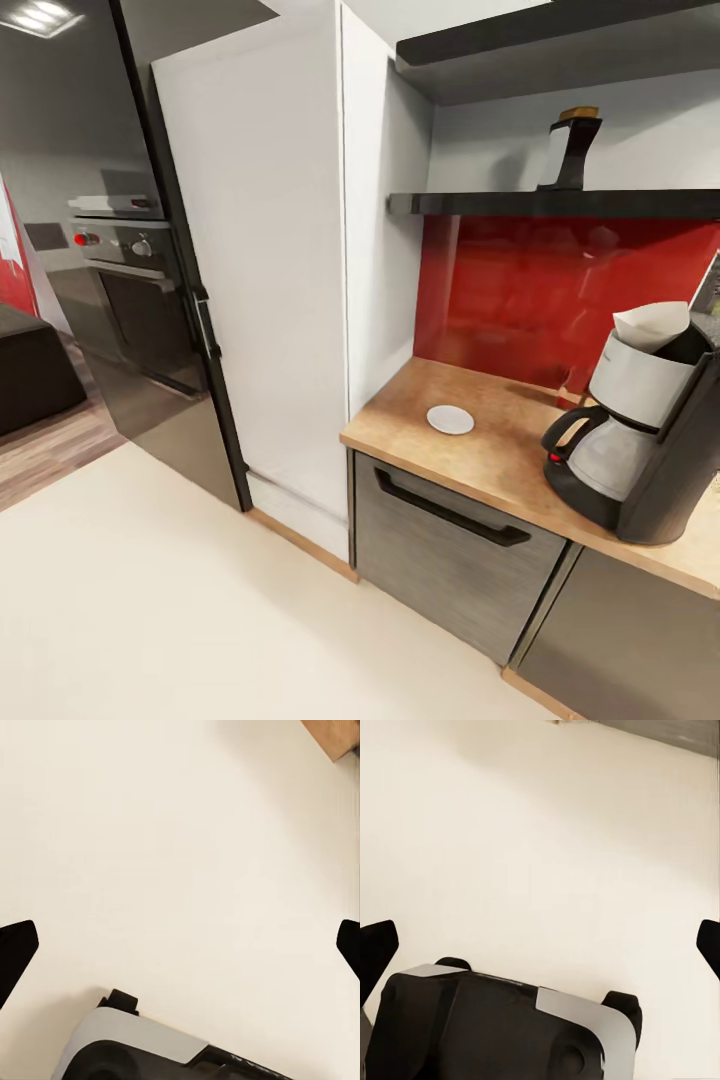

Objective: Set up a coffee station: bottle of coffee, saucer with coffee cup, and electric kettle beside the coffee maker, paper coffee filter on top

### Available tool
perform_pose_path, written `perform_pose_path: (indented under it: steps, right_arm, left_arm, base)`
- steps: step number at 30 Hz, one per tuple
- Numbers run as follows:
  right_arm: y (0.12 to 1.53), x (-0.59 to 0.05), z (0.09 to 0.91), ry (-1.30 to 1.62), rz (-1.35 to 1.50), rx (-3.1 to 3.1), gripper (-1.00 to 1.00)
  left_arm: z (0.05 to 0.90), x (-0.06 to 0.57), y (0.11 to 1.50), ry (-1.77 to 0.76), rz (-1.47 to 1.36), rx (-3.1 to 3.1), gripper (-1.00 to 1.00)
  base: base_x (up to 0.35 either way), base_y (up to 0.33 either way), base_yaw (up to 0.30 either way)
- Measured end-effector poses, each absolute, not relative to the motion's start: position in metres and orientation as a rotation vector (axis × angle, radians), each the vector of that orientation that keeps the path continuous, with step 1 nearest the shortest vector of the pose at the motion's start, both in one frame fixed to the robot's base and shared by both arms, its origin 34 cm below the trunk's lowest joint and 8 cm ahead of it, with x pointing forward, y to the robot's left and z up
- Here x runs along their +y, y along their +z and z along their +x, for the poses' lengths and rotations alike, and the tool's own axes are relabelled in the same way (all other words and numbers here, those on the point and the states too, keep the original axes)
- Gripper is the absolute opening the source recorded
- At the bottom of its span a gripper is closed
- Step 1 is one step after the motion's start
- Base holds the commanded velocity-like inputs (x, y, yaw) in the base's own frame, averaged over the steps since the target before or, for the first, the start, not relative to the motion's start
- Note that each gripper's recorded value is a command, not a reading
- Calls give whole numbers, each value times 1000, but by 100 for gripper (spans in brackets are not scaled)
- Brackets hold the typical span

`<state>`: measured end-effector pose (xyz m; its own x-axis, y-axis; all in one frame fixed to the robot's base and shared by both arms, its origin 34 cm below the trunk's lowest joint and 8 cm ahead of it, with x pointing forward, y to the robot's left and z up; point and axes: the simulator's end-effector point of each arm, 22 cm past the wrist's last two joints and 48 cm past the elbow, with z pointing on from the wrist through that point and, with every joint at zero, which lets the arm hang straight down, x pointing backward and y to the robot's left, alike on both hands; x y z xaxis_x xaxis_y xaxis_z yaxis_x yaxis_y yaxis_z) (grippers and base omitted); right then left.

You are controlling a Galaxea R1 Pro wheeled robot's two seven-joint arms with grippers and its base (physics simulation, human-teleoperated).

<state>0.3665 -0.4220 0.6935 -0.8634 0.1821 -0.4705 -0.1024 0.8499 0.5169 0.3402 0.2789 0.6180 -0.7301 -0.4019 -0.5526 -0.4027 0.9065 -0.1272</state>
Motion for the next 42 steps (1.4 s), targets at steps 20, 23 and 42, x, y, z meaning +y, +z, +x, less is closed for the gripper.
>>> perform_pose_path:
  steps: [20,23,42]
  right_arm:
    - [693,-424,366,732,58,2509,100]
    - [693,-424,366,731,58,2509,100]
    - [693,-424,367,730,57,2510,100]
  left_arm:
    - [340,279,618,4,-577,2472,100]
    - [340,279,618,4,-577,2472,100]
    - [339,279,618,5,-578,2474,100]
  base:
    - [17,16,-242]
    - [199,195,-45]
    - [36,36,-224]
